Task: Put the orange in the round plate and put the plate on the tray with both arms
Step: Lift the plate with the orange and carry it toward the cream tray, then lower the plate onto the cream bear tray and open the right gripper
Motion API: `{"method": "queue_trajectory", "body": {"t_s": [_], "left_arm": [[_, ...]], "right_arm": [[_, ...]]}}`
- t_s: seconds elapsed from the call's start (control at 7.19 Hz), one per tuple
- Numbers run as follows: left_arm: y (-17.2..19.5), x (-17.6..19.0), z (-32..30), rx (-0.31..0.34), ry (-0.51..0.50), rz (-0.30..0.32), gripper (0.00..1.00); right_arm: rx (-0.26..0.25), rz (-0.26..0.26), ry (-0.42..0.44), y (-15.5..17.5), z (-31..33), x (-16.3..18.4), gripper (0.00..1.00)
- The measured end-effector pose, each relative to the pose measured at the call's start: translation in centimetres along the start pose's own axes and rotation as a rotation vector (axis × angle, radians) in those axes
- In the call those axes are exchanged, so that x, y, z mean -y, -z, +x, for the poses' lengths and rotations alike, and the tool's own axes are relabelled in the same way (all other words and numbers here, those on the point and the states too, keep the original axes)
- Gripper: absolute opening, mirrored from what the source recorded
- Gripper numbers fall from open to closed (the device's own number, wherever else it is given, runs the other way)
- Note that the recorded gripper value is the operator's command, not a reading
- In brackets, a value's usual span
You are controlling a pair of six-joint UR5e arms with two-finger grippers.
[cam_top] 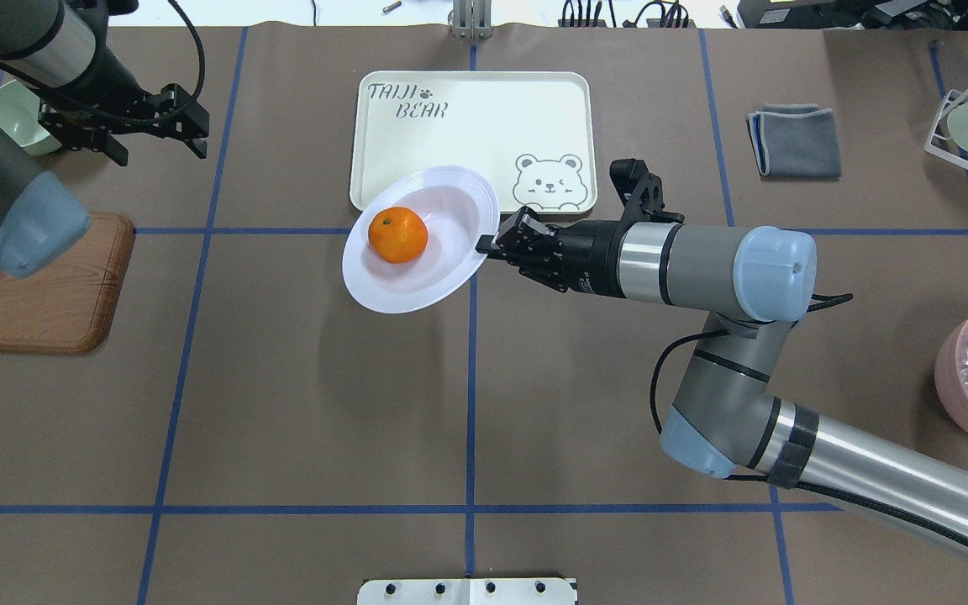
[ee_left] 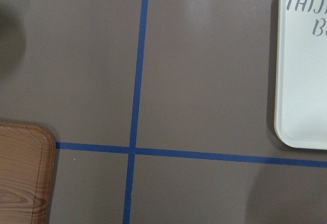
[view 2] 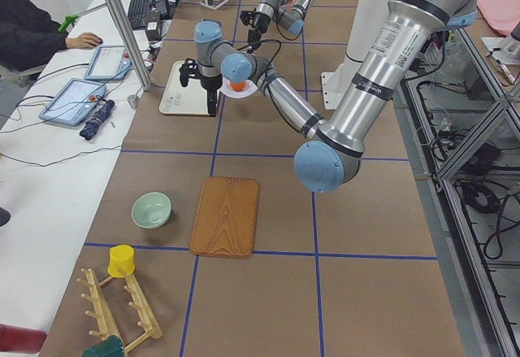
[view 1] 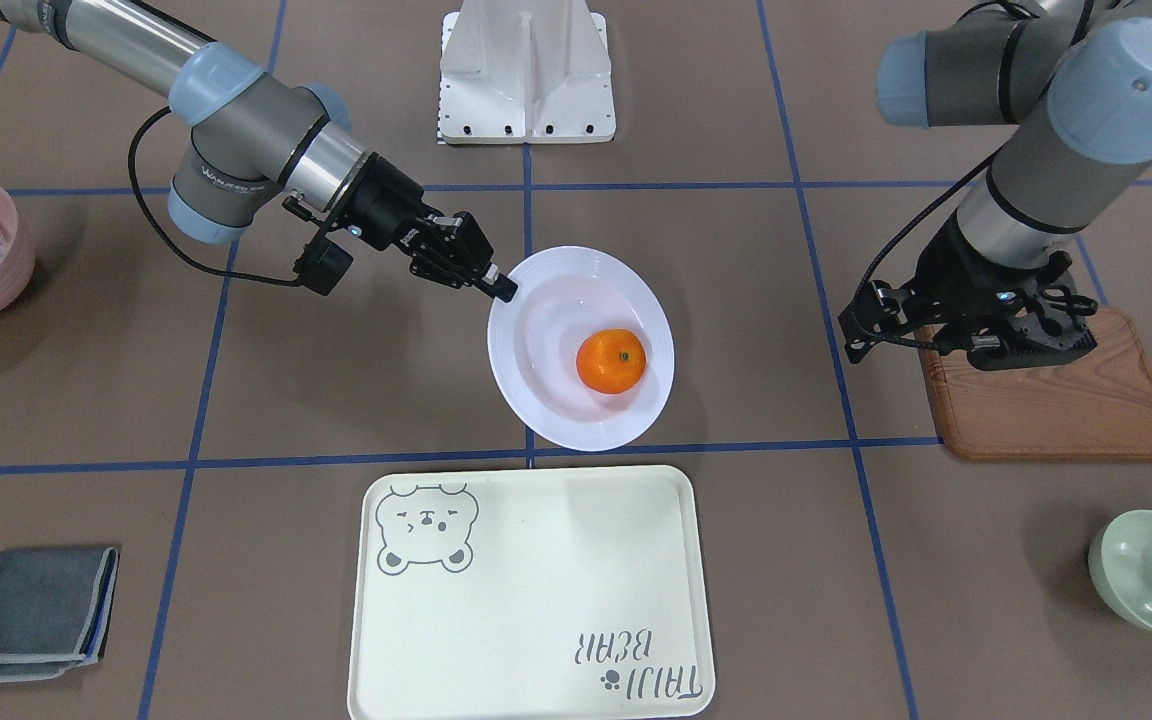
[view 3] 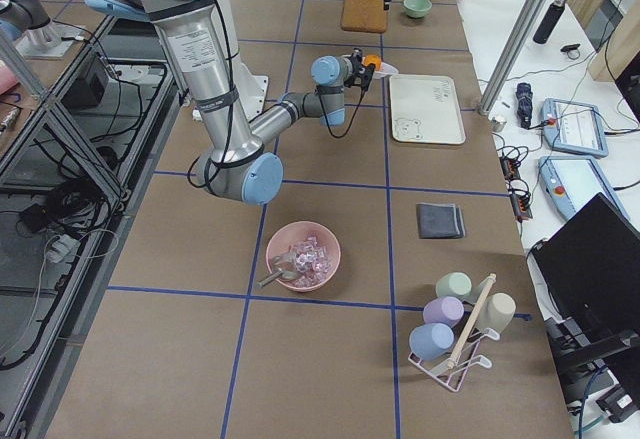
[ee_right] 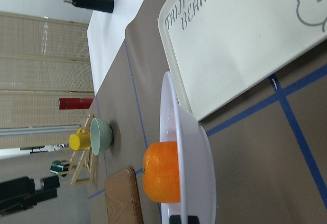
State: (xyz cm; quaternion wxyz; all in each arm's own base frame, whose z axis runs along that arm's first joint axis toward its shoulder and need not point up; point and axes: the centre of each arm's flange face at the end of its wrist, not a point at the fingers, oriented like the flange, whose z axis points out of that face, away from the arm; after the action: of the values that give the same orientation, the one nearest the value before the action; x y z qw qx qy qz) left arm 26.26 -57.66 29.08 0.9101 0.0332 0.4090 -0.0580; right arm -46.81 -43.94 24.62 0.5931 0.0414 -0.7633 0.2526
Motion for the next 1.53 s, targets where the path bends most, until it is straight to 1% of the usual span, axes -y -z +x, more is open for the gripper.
{"method": "queue_trajectory", "body": {"t_s": [0.14, 0.28, 0.56, 0.7, 0.97, 1.25, 1.53], "left_arm": [[0.0, 0.0, 0.0, 0.001, 0.001, 0.000, 0.98], [0.0, 0.1, -0.1, 0.002, 0.002, 0.001, 0.98], [0.2, 0.2, -0.2, 0.002, 0.005, 0.004, 0.98], [0.3, 0.4, -0.4, 0.003, 0.008, 0.007, 0.98], [0.5, 0.5, -0.6, 0.003, 0.011, 0.010, 0.98], [0.4, 0.6, -0.6, 0.005, 0.012, 0.010, 0.98], [0.4, 0.6, -0.7, 0.006, 0.012, 0.011, 0.98]], "right_arm": [[0.022, 0.072, -0.044, -0.4, -0.2, 1.0, 0.00], [0.036, 0.133, -0.077, -1.1, -0.1, 2.1, 0.00], [0.046, 0.234, -0.142, -2.4, -0.5, 5.2, 0.00], [0.036, 0.279, -0.170, -3.6, -1.3, 7.1, 0.00], [0.004, 0.339, -0.190, -6.8, -2.7, 9.6, 0.00], [-0.019, 0.369, -0.200, -9.3, -3.0, 10.7, 0.00], [-0.037, 0.389, -0.209, -10.5, -2.4, 11.2, 0.00]]}}
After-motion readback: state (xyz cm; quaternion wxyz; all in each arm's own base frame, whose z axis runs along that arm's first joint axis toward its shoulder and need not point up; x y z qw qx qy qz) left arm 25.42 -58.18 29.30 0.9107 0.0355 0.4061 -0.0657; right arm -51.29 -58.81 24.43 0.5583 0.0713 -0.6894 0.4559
